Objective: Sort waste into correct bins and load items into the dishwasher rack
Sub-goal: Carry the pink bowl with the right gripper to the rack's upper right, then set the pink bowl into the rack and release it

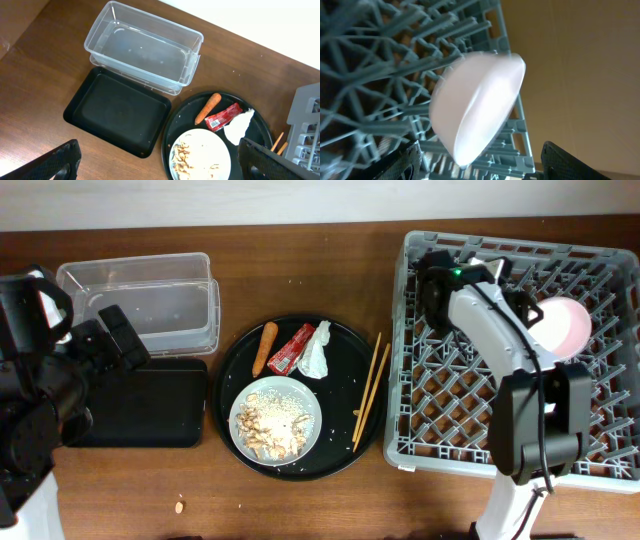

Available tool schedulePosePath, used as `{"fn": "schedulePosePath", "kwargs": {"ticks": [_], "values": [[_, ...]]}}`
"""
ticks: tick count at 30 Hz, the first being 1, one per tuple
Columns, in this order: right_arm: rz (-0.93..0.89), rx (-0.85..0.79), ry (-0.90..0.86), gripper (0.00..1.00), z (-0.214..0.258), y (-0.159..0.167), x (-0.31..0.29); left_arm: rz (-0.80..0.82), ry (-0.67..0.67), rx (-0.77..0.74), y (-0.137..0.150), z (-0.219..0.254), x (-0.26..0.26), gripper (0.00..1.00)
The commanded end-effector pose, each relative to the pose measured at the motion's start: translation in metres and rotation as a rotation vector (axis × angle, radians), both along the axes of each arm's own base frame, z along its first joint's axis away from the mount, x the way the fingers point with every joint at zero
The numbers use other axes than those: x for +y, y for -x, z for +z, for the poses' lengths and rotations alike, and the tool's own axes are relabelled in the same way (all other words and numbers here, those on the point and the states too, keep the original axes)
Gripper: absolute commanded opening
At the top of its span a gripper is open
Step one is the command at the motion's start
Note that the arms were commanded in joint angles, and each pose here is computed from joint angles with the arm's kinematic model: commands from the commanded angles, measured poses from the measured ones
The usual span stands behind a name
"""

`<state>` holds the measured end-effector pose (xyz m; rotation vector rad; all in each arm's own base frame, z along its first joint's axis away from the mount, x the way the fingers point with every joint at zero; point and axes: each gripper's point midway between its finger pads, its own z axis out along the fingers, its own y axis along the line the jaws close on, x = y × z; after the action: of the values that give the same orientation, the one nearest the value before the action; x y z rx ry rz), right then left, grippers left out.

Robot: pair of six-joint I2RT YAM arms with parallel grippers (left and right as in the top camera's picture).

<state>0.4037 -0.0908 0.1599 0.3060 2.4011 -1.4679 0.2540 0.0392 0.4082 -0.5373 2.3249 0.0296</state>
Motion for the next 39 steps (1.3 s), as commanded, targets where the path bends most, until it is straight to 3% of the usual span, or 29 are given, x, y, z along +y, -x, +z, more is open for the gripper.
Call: {"fn": "schedulePosePath", "kwargs": {"ticks": [1,3,5,7,9,13,19,22,23,26,29,32,34,35,36,39], "values": [[0.036,-0.078,-0.098,0.76,0.015,-0.005,0.023,0.021,-0.005,-0.011,0.001,0.003,0.003,0.99],[0.022,-0.127,-0.366,0.67,0.011,-0.009,0.034,0.021,-0.005,-0.011,0.001,0.003,0.003,0.99],[0.018,-0.241,-0.752,0.58,0.028,-0.018,0.049,0.021,-0.005,-0.011,0.001,0.003,0.003,0.99],[-0.027,-0.37,-1.053,0.55,0.054,-0.018,0.03,0.021,-0.005,-0.011,0.001,0.003,0.003,0.99],[-0.155,-0.407,-1.207,0.55,0.047,-0.001,-0.008,0.021,-0.005,-0.011,0.001,0.003,0.003,0.99],[-0.344,-0.373,-1.319,0.55,0.01,0.043,-0.068,0.021,-0.005,-0.011,0.001,0.003,0.003,0.99],[-0.464,-0.329,-1.248,0.49,-0.039,0.067,-0.086,0.021,-0.005,-0.011,0.001,0.003,0.003,0.99],[-0.443,-0.36,-1.236,0.05,-0.042,0.06,-0.091,0.021,-0.005,-0.011,0.001,0.003,0.003,1.0],[-0.424,-0.385,-1.228,0.04,-0.032,0.055,-0.094,0.021,-0.005,-0.011,0.001,0.003,0.003,0.99],[-0.359,-0.471,-1.102,0.04,0.011,0.046,-0.111,0.021,-0.005,-0.011,0.001,0.003,0.003,0.99],[-0.298,-0.553,-0.763,0.04,0.079,0.052,-0.127,0.021,-0.005,-0.011,0.001,0.003,0.003,0.99],[-0.243,-0.502,-0.501,0.04,0.103,0.045,-0.11,0.021,-0.005,-0.011,0.001,0.003,0.003,0.99],[-0.231,-0.464,-0.631,0.04,0.079,0.033,-0.078,0.021,-0.005,-0.011,0.001,0.003,0.003,0.99],[-0.254,-0.485,-0.728,0.21,0.07,0.03,-0.072,0.021,-0.005,-0.011,0.001,0.003,0.003,0.99],[-0.27,-0.516,-0.844,0.49,0.064,0.028,-0.07,0.021,-0.005,-0.011,0.001,0.003,0.003,0.99],[-0.398,-0.58,-1.076,0.54,0.048,0.046,-0.101,0.021,-0.005,-0.011,0.001,0.003,0.003,0.99]]}}
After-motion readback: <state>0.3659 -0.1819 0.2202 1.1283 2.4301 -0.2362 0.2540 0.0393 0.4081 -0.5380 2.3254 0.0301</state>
